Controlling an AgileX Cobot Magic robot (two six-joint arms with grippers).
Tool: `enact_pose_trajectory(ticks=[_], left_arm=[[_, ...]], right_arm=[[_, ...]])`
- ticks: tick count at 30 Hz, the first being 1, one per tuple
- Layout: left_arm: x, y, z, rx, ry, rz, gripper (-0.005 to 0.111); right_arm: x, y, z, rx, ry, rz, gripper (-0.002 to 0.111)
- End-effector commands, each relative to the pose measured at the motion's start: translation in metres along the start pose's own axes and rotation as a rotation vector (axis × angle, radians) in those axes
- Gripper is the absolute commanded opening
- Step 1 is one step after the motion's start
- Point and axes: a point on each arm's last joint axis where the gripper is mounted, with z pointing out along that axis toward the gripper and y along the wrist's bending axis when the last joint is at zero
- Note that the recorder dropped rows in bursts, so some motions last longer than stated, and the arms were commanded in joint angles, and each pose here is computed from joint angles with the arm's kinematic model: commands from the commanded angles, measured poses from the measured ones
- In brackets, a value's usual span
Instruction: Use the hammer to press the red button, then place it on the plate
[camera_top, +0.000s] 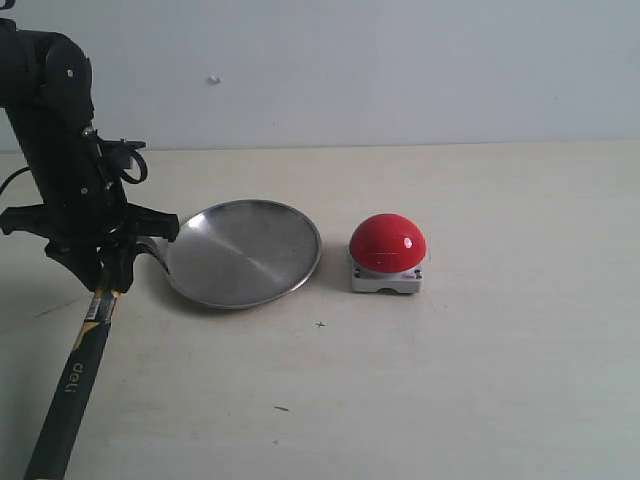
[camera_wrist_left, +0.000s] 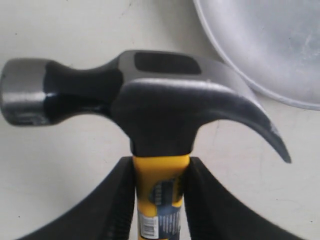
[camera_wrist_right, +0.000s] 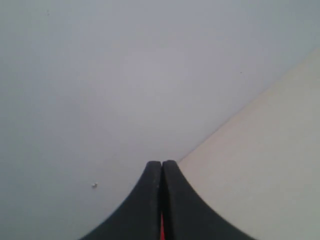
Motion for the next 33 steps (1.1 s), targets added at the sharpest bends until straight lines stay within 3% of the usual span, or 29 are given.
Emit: enact_pose_trajectory(ticks=[1,6,18,26,33], left_arm=[[-0.003,-0.001,-0.006,0.012,-0.034,0.001,0.000],[-0.003,-0.005,-0.006,0.051,-0.027,-0.017,0.000],[-0.003,-0.006,-0.006,0.069,-0.025,-0.061,0.000],[-0.002,-0.007,-0.006,0.078,-0.011,-0.087,0.000],[-0.003,-0.017,-0.007,0.190,-0.010,-0.165,0.000]], right_arm=[[-0.005,0.002,-0.001,-0.027,-0.060,0.030,0.000],[-0.007,0.003,-0.001,-0.036,-0.078,0.030,0.000],[0.001,-0.002,0.005,0.035,0.031,-0.146,0.000],[-0.017,0.020,0.022,0.088,0.171,-0.286,0.000],[-0.027,0.041,0.055,0.104,0.377,-0.370,0.000]])
